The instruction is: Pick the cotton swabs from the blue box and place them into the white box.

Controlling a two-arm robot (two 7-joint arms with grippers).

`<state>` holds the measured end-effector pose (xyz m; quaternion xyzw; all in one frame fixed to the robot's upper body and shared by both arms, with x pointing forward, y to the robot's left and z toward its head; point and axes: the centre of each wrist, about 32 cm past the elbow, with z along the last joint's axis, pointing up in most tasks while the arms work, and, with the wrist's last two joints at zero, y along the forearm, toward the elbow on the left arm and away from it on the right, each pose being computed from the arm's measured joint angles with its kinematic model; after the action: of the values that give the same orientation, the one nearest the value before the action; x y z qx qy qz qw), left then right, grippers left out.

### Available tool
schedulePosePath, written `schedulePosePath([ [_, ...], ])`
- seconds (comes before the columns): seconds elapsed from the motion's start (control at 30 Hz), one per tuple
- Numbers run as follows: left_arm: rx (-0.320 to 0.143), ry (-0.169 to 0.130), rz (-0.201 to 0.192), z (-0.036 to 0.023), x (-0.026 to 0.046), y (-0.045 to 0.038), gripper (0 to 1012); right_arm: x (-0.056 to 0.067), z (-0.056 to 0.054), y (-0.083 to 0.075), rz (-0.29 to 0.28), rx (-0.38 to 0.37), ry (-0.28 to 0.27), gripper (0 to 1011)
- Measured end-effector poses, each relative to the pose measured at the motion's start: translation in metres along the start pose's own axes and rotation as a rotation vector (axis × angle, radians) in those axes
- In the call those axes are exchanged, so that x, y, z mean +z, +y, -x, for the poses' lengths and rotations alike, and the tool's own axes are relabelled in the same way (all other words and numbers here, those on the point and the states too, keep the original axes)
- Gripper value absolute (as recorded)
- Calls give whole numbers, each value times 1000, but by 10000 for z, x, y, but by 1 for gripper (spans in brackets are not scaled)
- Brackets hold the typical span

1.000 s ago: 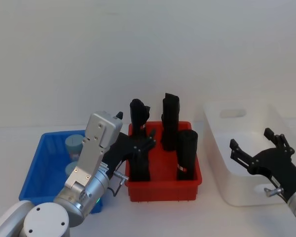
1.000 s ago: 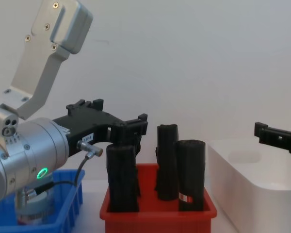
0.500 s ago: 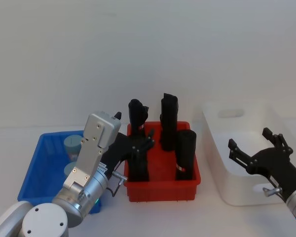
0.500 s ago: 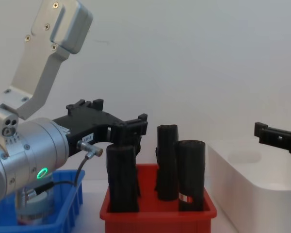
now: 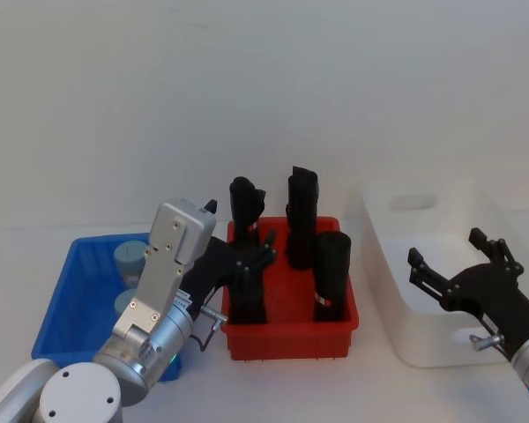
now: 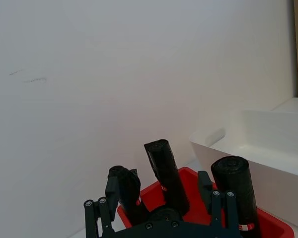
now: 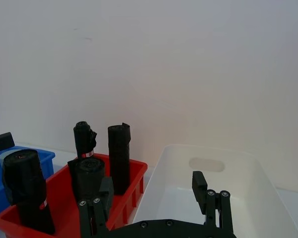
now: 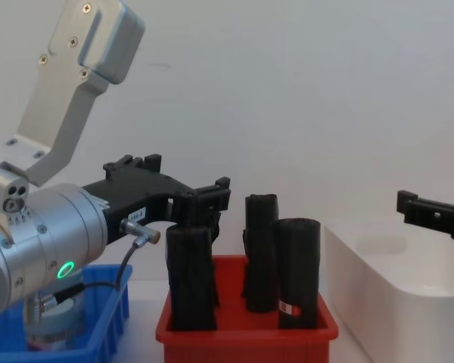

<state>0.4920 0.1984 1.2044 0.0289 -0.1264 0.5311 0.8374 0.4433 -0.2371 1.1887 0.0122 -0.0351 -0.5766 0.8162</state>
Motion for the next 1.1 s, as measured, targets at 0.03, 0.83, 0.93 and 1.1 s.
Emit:
schedulePosePath([
  [0.03, 0, 0, 0, 0, 0, 0, 1000, 0, 0, 0, 0, 0, 0, 1002],
  [0.83, 0, 0, 0, 0, 0, 0, 999, 0, 0, 0, 0, 0, 0, 1002],
  [0.93, 0, 0, 0, 0, 0, 0, 1000, 0, 0, 0, 0, 0, 0, 1002],
  [1.1, 0, 0, 0, 0, 0, 0, 1000, 0, 0, 0, 0, 0, 0, 1002],
])
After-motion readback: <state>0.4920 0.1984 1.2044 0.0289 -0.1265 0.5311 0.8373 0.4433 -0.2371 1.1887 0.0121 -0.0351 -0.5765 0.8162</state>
